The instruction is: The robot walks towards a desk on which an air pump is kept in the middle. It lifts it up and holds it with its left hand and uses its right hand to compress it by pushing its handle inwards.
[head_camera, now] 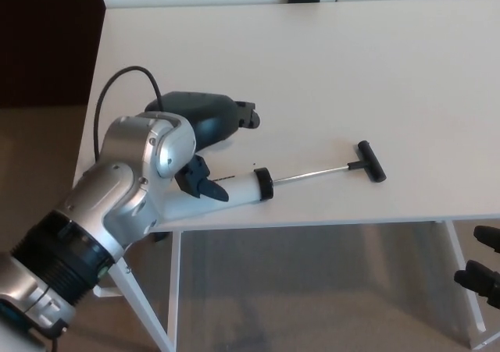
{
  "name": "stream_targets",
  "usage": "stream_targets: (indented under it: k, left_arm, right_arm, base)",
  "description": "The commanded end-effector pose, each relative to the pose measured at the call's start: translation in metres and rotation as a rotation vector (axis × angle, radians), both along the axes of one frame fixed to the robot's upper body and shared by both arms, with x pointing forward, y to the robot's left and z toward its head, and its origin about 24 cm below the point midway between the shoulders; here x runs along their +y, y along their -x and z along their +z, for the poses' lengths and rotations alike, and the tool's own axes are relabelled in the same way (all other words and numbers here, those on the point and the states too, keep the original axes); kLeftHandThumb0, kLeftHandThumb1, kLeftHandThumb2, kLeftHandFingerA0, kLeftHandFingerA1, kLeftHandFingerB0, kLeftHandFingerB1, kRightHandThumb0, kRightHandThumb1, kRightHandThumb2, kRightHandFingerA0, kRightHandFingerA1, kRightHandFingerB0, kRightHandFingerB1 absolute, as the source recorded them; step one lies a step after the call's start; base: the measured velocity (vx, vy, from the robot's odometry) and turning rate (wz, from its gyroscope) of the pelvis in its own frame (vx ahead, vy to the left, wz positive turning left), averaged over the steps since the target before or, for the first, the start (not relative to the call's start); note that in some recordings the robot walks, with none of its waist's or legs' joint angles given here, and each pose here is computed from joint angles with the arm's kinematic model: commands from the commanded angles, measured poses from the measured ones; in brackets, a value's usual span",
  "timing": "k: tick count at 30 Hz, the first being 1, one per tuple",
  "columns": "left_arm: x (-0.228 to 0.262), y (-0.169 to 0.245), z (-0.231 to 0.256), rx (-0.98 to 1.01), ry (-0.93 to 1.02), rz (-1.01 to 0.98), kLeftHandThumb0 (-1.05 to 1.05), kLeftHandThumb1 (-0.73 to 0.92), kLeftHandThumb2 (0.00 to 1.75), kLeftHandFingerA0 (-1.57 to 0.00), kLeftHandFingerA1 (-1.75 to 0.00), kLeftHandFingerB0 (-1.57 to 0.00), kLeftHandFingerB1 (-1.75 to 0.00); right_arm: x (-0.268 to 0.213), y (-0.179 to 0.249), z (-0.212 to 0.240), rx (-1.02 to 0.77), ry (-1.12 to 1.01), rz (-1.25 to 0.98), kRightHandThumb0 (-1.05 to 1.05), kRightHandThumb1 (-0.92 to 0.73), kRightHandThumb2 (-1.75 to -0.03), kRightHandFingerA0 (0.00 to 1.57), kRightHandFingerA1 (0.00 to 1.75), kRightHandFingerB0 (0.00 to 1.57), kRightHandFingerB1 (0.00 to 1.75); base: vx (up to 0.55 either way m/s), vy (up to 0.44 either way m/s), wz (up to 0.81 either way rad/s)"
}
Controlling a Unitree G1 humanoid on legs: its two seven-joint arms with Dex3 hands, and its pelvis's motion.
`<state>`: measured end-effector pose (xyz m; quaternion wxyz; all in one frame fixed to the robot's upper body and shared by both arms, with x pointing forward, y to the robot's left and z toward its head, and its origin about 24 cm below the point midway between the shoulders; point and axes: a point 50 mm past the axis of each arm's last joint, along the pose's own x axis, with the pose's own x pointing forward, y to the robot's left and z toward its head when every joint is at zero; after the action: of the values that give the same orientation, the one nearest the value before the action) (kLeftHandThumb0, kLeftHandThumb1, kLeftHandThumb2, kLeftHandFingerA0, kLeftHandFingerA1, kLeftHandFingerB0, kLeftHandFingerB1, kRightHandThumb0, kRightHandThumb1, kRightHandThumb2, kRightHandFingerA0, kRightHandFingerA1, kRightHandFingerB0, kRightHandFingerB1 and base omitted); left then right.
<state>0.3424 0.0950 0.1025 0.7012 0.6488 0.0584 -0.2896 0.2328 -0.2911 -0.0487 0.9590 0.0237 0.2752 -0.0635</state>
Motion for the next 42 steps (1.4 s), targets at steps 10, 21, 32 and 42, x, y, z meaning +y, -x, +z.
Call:
stream_targets:
  k: [10, 21, 32, 42]
  left_arm:
    - [0.007, 0.007, -0.026, 0.077, -0.047, 0.049, -0.48, 0.37, 0.64, -0.29, -0.49, -0.16, -0.35]
    - [0.009, 0.01, -0.038, 0.098, -0.076, 0.066, -0.27, 0.3, 0.85, -0.04, -0.51, -0.01, -0.47]
    - [0.016, 0.007, -0.046, 0.033, -0.095, 0.07, -0.2, 0.58, 0.57, -0.71, -1.04, -0.28, -0.3]
    - [0.018, 0.004, -0.055, -0.231, -0.155, -0.047, -0.26, 0.71, 0.63, -0.75, -1.39, -0.75, -0.49]
  right_arm:
    - [-0.003, 0.001, 0.002, -0.004, 0.009, -0.009, -0.19, -0.57, -0.56, 0.7, 0.55, 0.47, 0.43]
    - [-0.003, -0.002, 0.004, -0.012, 0.008, -0.009, -0.22, -0.57, -0.56, 0.72, 0.54, 0.5, 0.43]
    - [-0.003, -0.005, 0.007, -0.025, 0.003, -0.014, -0.21, -0.56, -0.56, 0.75, 0.55, 0.51, 0.44]
    - [-0.002, -0.009, 0.01, -0.029, 0.005, -0.018, -0.24, -0.55, -0.56, 0.75, 0.54, 0.52, 0.43]
  base:
    - [0.0, 0.0, 0.0]
    - [0.0, 0.0, 0.0]
    - [0.0, 0.0, 0.0]
    - [0.0, 0.0, 0.0]
